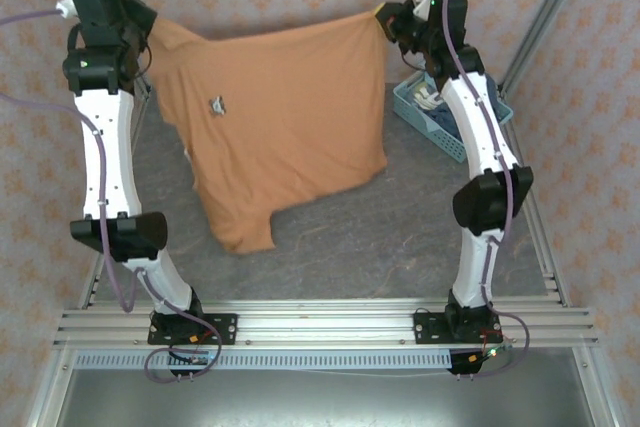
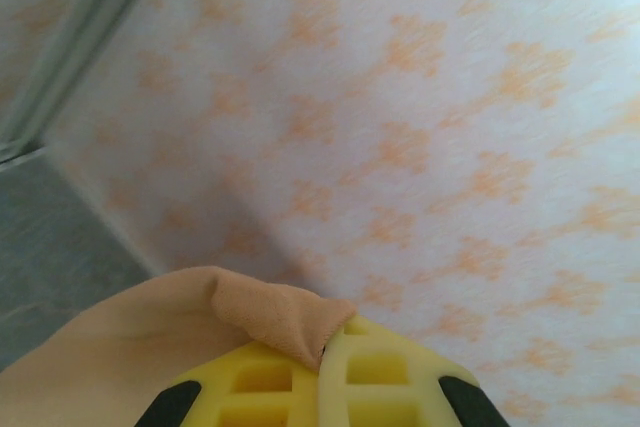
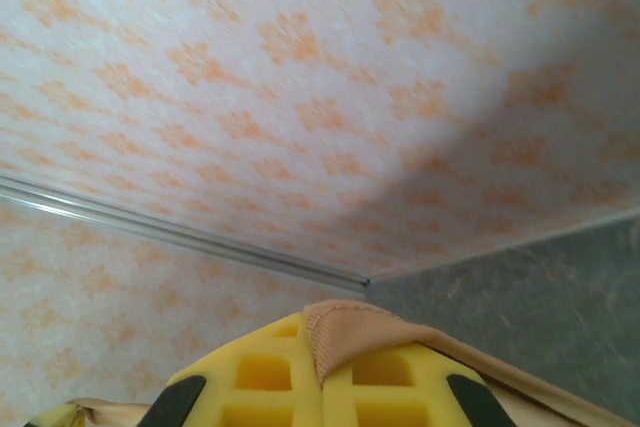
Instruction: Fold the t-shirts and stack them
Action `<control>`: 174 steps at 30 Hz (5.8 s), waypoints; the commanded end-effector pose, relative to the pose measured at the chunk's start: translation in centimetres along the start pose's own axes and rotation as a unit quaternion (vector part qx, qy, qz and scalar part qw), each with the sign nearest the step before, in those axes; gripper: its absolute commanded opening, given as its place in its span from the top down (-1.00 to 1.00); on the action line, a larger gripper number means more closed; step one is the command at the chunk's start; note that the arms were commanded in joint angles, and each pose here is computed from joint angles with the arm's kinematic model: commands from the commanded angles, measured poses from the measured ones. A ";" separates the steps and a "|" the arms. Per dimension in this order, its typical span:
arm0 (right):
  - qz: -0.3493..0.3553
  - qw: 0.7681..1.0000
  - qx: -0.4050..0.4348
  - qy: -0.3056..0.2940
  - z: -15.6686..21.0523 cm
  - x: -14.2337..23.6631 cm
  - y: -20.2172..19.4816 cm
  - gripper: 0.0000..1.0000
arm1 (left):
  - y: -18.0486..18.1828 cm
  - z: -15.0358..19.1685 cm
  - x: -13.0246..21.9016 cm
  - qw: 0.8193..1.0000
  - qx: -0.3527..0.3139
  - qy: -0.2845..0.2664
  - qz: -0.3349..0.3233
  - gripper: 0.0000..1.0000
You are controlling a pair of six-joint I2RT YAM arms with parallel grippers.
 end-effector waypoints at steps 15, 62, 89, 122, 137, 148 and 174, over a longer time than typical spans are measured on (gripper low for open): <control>0.173 0.983 0.018 0.059 -0.4 1.0 -7.7 1.00 | 5.7 9.9 8.5 0.987 0.002 0.161 -0.008 1.00; 0.634 0.747 -0.090 0.180 25.1 25.6 -29.7 0.71 | 29.8 34.3 24.3 0.789 0.027 0.467 -0.398 1.00; 0.587 0.788 -0.146 0.115 25.5 25.6 -30.3 0.42 | 30.7 35.1 26.1 0.763 0.029 0.514 -0.390 1.00; 0.557 0.808 -0.142 0.128 23.0 24.9 -26.1 1.00 | 17.7 27.9 16.8 0.887 -0.064 0.383 -0.249 1.00; 0.556 0.807 -0.155 0.121 18.7 19.3 -27.0 1.00 | 13.0 28.0 7.2 0.870 -0.222 0.355 -0.260 1.00; 0.558 0.811 -0.144 0.102 16.4 15.9 -27.9 1.00 | 13.5 26.8 2.8 0.864 -0.266 0.321 -0.281 1.00; 0.564 0.813 -0.096 0.109 15.1 14.8 -27.9 -0.09 | 17.4 26.0 0.9 0.828 -0.288 0.354 -0.325 -0.37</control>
Point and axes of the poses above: each hand's point on the last joint's axis, 136 mm out from that joint toward the fingers, its own x axis back along the fingers, its own y axis along the line the jaws close on, z = x × y, the point moved 8 cm from there along x, back along the fingers, and after that the axes turned 7 degrees about -x, right-handed, at the moved point
